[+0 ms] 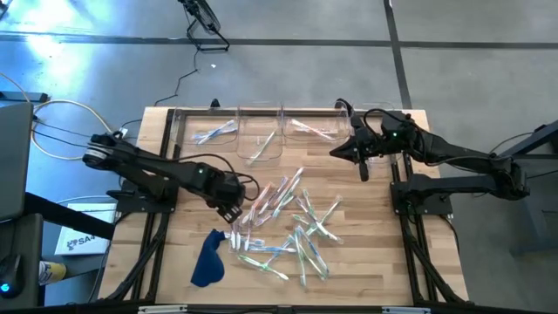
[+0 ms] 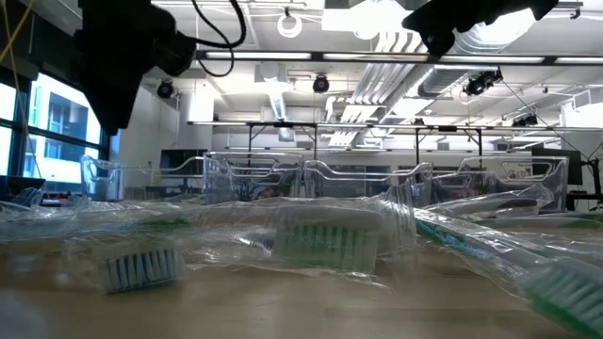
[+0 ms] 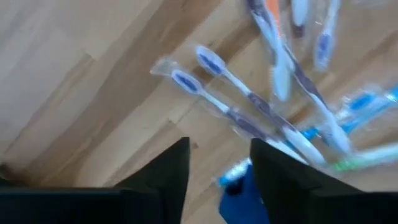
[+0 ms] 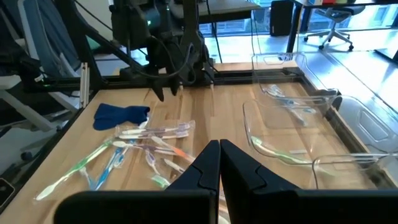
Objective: Pick & Place Toothbrushes
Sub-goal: Put the purple toothbrush into the right transparent bin
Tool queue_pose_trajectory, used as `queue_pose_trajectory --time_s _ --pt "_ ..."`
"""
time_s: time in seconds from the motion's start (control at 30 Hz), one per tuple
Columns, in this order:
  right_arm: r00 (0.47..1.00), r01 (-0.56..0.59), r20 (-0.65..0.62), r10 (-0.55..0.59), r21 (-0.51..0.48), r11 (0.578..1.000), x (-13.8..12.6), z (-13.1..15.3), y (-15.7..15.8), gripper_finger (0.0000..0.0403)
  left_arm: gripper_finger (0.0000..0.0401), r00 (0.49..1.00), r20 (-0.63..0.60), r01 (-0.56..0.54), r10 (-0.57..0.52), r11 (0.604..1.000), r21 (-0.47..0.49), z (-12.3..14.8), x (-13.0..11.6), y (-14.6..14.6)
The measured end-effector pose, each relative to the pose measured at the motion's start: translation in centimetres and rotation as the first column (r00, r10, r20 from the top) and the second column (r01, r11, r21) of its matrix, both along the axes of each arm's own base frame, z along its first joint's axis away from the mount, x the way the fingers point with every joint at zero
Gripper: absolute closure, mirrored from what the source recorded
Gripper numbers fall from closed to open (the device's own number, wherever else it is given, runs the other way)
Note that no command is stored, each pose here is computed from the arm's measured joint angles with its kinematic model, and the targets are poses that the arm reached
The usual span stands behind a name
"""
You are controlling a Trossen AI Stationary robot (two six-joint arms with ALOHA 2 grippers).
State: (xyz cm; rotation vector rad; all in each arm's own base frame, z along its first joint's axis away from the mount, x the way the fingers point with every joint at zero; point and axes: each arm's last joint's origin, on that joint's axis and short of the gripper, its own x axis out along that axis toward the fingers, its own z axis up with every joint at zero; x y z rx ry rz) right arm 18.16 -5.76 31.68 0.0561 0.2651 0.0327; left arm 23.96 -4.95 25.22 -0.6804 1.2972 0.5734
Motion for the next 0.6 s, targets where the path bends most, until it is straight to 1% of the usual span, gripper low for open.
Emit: queue_pose_trajectory --time_s 0.07,0.17,0.33,0.47,0.57,0.6 --pt "1.0 0.0 -0.009 0.0 0.004 1.0 0.0 -0.1 0.0 0.0399 0.022 1.0 -0.005 -0.004 0.004 1.0 0.016 -0.2 0.2 0.2" --pt "1.0 0.0 -0.014 0.0 0.006 1.0 0.0 -0.1 0.0 0.0399 0.0223 1.0 -0.018 0.009 -0.008 1.0 0.007 -0.7 0.4 1.1" --pt "1.0 0.0 -0.019 0.0 0.007 1.0 -0.1 -0.2 0.0 0.0399 0.0242 1.0 -0.023 0.007 -0.009 0.997 -0.078 -2.9 0.3 3.2" --pt "0.999 0.0 -0.044 0.001 0.017 1.0 -0.1 -0.4 0.0 0.0399 0.0248 1.0 0.017 -0.005 0.008 0.985 -0.171 -5.1 0.2 4.2" --pt "0.998 0.001 -0.066 0.001 0.026 1.0 -0.2 -0.6 0.1 0.0399 0.0249 0.997 0.076 -0.006 0.021 0.981 -0.194 -6.1 0.4 4.3" --pt "0.997 0.001 -0.073 0.001 0.028 1.0 -0.2 -0.7 0.1 0.0399 0.0249 0.997 0.076 -0.015 0.03 0.98 -0.196 -6.3 0.3 4.3"
